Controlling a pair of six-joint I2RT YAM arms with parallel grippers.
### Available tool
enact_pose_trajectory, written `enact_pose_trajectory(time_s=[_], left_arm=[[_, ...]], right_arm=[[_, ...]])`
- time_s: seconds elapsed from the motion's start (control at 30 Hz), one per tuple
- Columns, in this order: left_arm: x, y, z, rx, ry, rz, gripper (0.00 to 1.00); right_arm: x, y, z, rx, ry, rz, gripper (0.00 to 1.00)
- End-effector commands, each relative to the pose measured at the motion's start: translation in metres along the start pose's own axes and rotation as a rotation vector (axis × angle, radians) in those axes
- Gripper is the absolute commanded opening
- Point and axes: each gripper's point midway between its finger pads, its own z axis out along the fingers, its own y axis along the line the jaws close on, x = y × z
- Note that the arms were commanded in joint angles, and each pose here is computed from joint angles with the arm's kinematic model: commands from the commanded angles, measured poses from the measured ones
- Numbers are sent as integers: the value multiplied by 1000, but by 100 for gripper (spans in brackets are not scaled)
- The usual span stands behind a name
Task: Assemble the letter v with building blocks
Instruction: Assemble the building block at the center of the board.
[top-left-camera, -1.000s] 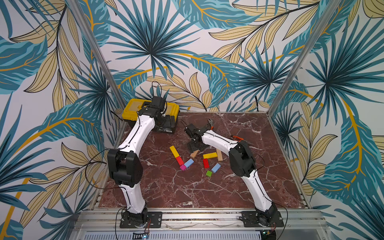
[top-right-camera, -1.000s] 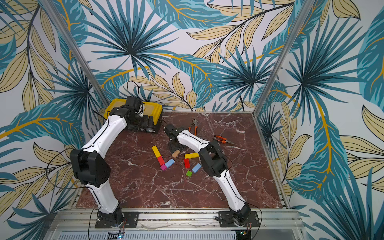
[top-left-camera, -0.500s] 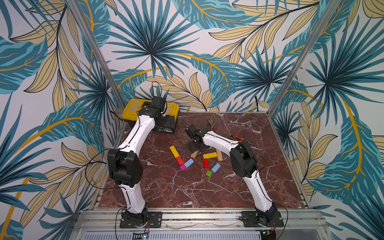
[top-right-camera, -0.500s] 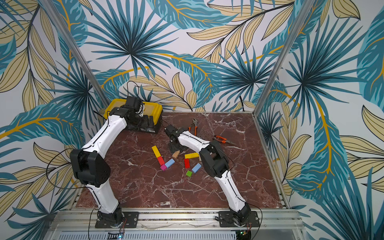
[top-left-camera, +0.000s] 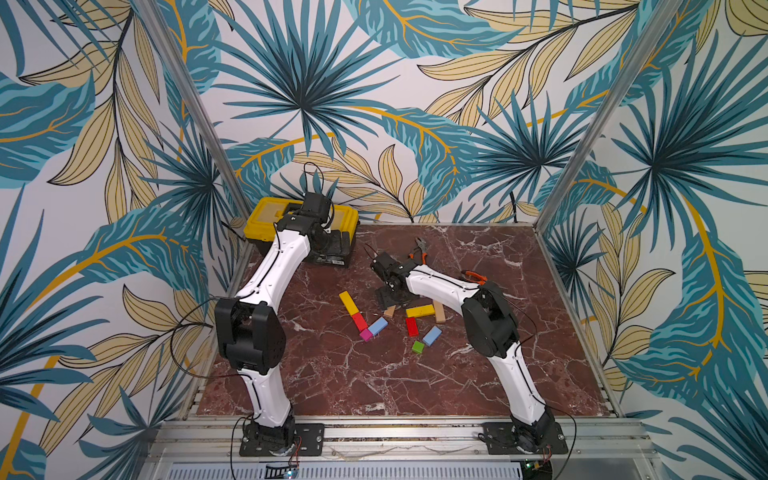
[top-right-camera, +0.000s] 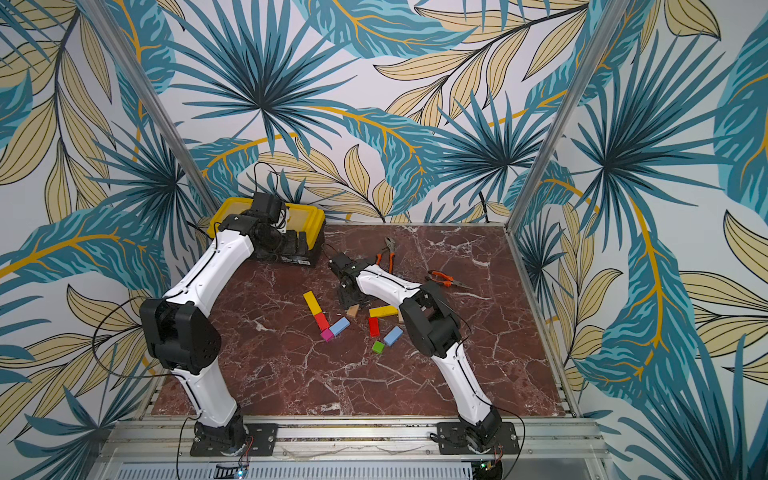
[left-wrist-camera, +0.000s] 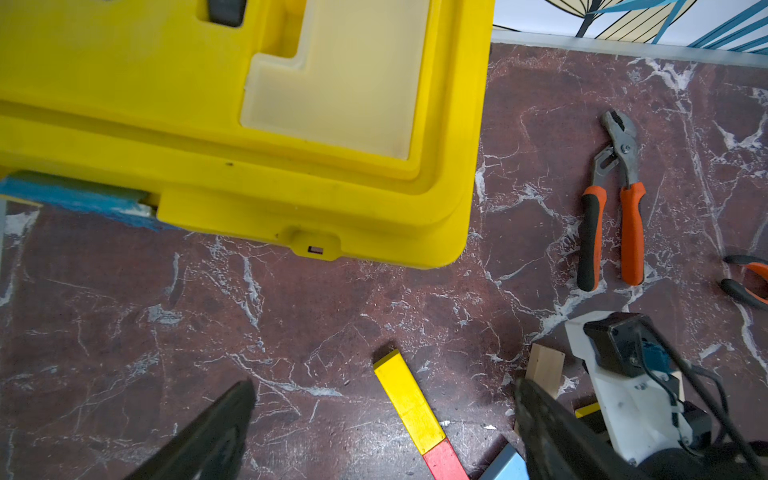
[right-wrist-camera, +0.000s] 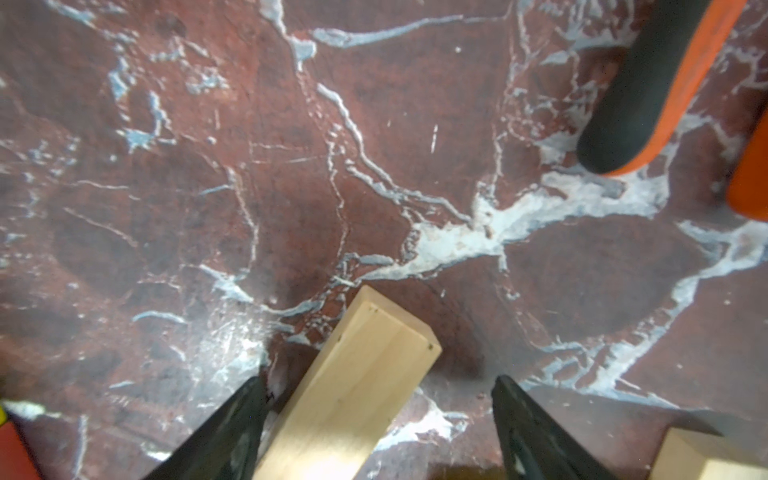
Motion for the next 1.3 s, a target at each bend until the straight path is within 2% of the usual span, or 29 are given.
enact_pose_trajectory(time_s=[0.0,0.17,0.6,0.83,1.1,1.27], left_arm=[[0,2,-2,3,-5,4,99],[0,2,-2,4,-6,5,99],[-1,1,-4,9,-10,4,99],[-1,1,-6,13,-12,4,99],[0,-1,-8,20,-14,5,99],[0,-1,-9,24,-14,5,99]], right_arm=[[9,5,0,-18,24,5,82],[10,11,2,-51,31,34,66],[11,20,-1,-114,19,151,42],[11,11,-3,-95,-31,273,24],[9,9,-3,-100,-57,370,13],[12,7,-1,-96,-48,447,11]])
